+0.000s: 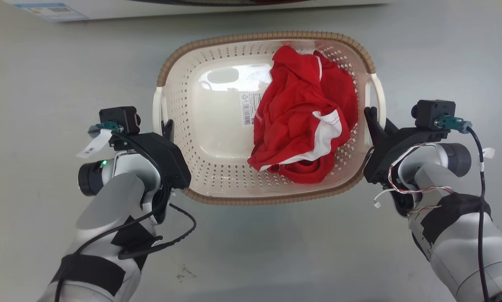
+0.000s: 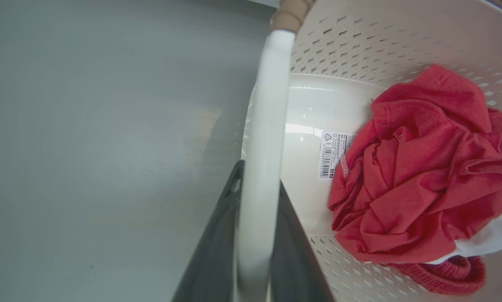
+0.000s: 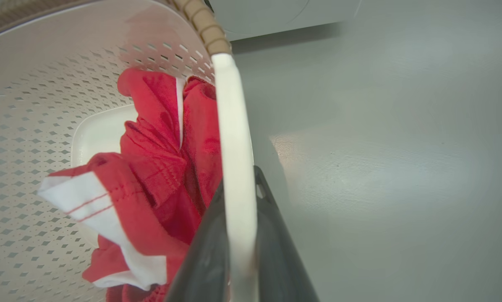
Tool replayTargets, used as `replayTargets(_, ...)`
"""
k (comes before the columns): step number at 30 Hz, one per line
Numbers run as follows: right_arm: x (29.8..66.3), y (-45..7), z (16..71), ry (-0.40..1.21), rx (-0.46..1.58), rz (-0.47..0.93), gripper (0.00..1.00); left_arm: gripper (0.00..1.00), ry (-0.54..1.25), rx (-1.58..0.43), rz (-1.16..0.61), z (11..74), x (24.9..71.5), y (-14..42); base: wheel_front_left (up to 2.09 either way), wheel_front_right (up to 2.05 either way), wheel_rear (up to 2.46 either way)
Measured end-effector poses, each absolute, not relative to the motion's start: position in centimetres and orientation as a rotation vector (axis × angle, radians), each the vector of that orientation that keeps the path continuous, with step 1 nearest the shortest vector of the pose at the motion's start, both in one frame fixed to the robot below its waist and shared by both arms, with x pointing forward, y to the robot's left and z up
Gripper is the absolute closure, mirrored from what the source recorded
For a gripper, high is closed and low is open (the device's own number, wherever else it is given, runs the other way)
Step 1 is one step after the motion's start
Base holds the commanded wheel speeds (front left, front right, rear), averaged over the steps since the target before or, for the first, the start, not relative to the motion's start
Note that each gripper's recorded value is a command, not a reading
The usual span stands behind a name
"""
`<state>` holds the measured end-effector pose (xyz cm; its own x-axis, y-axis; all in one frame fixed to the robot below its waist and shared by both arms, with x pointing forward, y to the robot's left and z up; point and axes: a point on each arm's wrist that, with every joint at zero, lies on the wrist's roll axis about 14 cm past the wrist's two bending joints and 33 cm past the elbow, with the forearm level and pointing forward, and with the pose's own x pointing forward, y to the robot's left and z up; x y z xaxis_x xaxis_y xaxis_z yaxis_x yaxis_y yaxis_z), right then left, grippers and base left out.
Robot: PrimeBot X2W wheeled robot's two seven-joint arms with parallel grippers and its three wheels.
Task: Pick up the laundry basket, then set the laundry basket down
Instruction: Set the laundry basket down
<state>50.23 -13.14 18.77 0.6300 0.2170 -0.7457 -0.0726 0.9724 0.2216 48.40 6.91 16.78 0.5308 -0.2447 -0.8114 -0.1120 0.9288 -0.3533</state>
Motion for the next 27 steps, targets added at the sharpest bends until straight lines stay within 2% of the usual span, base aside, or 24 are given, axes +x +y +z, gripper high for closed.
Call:
replayTargets(13, 50.5, -13.0, 15.7, 0.889, 0.175, 0.159, 1.0, 1.0, 0.997, -0.367, -0.06, 14.2, 49.1, 7.5, 0.0, 0.0, 0.0)
replayTargets(27, 50.3, -12.9, 15.5, 0.907, 0.158, 0.173, 1.0, 1.0, 1.004, -0.36, -0.062, 14.1, 48.8, 7.7, 0.0, 0.0, 0.0)
